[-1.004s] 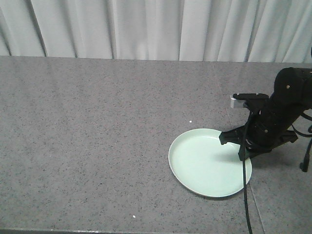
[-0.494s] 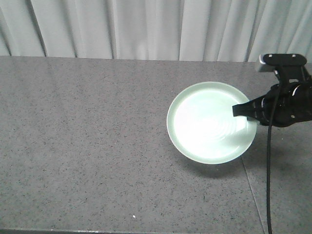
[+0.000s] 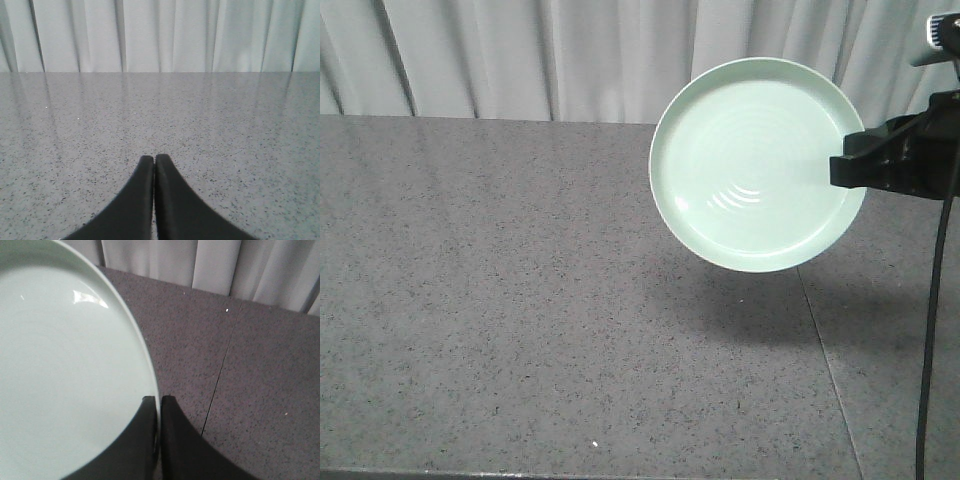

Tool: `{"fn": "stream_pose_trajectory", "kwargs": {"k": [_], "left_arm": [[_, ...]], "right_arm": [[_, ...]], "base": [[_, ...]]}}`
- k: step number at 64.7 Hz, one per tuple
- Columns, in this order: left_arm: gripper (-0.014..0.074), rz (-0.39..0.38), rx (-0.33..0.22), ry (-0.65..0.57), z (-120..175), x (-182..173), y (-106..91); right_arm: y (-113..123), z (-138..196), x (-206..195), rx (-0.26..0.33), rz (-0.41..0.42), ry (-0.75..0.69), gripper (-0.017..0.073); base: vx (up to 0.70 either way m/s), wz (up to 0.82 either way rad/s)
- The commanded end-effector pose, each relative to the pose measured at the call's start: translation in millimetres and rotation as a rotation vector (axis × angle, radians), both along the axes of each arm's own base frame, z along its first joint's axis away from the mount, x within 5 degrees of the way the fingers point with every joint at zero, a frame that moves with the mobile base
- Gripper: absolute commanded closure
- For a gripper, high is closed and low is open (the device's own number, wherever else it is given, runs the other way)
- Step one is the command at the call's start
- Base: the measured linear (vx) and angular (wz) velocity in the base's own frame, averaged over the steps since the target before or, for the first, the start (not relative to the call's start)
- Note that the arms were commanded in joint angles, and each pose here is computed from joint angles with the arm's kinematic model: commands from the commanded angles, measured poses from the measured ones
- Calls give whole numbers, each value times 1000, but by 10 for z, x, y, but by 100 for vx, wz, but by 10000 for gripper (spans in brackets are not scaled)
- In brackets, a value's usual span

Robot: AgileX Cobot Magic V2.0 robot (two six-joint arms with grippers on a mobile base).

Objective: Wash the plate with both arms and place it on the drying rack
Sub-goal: 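Lift the plate upright off the counter with the right gripper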

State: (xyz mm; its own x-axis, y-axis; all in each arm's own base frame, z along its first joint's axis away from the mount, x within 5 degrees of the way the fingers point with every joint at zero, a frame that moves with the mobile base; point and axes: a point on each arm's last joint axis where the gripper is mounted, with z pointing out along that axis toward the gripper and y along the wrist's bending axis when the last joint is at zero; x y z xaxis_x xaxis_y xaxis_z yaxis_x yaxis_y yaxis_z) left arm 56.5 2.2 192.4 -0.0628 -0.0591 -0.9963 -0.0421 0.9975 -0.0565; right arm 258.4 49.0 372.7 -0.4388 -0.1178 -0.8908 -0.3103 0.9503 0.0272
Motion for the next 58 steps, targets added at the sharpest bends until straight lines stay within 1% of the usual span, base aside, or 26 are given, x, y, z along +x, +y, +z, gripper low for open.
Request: {"fn": "stream_pose_trajectory", "kwargs": {"k": [1, 5, 9, 17, 24, 36, 58], "left_arm": [[599, 1, -14, -75, 24, -4, 0], [599, 1, -14, -75, 24, -4, 0], [599, 1, -14, -75, 24, -4, 0], [599, 1, -14, -75, 24, -4, 0], [599, 1, -14, -75, 24, -4, 0], [599, 1, -14, -75, 24, -4, 0], [599, 1, -14, -75, 24, -4, 0]], "right_arm": [[-40, 270, -45, 5, -30, -171, 564], [-49, 257, -51, -13, -32, -190, 564], [-70, 180, -71, -19, -52, -211, 564], [-126, 6, -155, 15, -116, -254, 564], [-163, -80, -270, 23, -143, -279, 564], [-173, -67, -381, 21, -137, -288, 564], [-166, -75, -392, 23, -129, -273, 564]], "base": [[0, 0], [0, 0], [0, 0], [0, 0], [0, 0], [0, 0], [0, 0]]}}
